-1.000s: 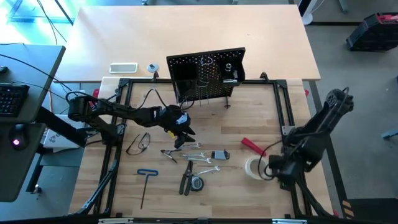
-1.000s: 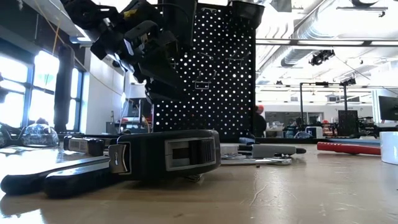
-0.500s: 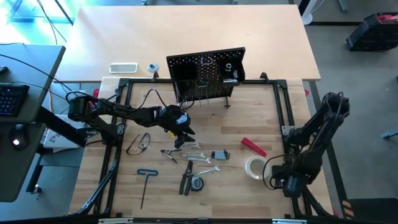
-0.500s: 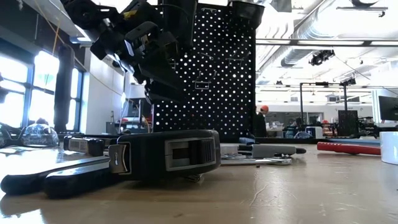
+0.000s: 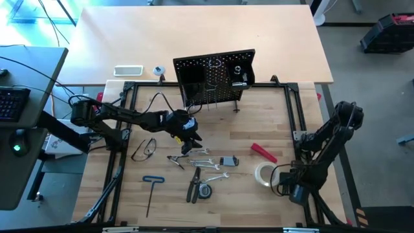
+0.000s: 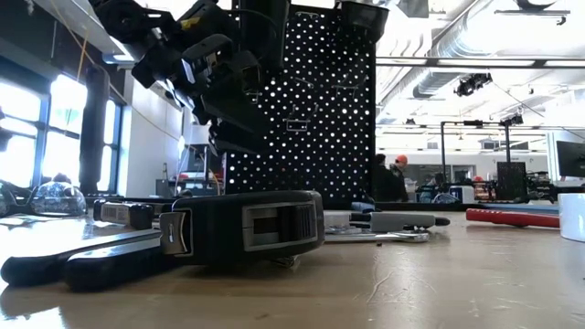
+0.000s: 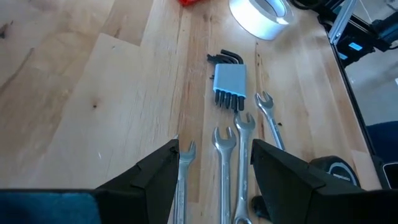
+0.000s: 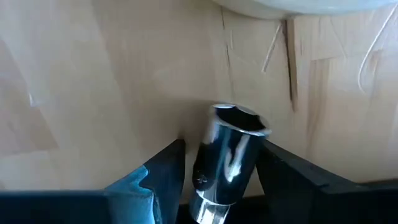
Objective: Hang tools onto peg board
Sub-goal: Put the silver socket into the black bin on the pegboard
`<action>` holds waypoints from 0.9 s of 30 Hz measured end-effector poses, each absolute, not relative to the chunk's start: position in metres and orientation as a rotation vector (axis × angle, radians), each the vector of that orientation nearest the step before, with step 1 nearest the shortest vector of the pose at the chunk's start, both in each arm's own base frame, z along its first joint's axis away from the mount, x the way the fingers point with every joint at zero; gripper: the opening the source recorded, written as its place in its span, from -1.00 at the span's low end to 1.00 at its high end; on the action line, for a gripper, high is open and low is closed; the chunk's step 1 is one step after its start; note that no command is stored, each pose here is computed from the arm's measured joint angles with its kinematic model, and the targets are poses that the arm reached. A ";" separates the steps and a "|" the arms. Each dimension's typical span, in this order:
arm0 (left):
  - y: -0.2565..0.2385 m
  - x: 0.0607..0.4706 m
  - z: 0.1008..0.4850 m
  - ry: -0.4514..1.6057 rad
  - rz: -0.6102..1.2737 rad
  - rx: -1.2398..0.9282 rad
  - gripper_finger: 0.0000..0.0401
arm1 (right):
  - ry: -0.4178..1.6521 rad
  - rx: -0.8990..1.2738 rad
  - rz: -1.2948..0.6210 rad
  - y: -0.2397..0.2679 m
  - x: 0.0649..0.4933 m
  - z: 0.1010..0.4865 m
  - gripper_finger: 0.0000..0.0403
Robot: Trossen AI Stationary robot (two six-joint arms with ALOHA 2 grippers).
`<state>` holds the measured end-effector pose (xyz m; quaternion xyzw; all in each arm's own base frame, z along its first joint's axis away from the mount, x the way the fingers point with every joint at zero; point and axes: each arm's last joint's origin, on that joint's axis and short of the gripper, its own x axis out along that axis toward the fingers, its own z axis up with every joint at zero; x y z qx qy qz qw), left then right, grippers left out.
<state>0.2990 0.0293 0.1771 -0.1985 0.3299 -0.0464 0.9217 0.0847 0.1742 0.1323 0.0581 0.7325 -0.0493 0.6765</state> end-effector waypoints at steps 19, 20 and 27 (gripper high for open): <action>0.030 0.299 0.177 0.676 -0.096 -0.398 -0.04 | 1.570 0.324 -0.249 0.173 0.086 0.137 -0.46; 0.030 0.299 0.177 0.675 -0.096 -0.396 -0.04 | 1.551 0.349 -0.263 0.173 0.086 0.140 -0.46; 0.031 0.299 0.177 0.673 -0.098 -0.383 -0.04 | 1.403 0.483 -0.347 0.169 0.091 0.169 -0.46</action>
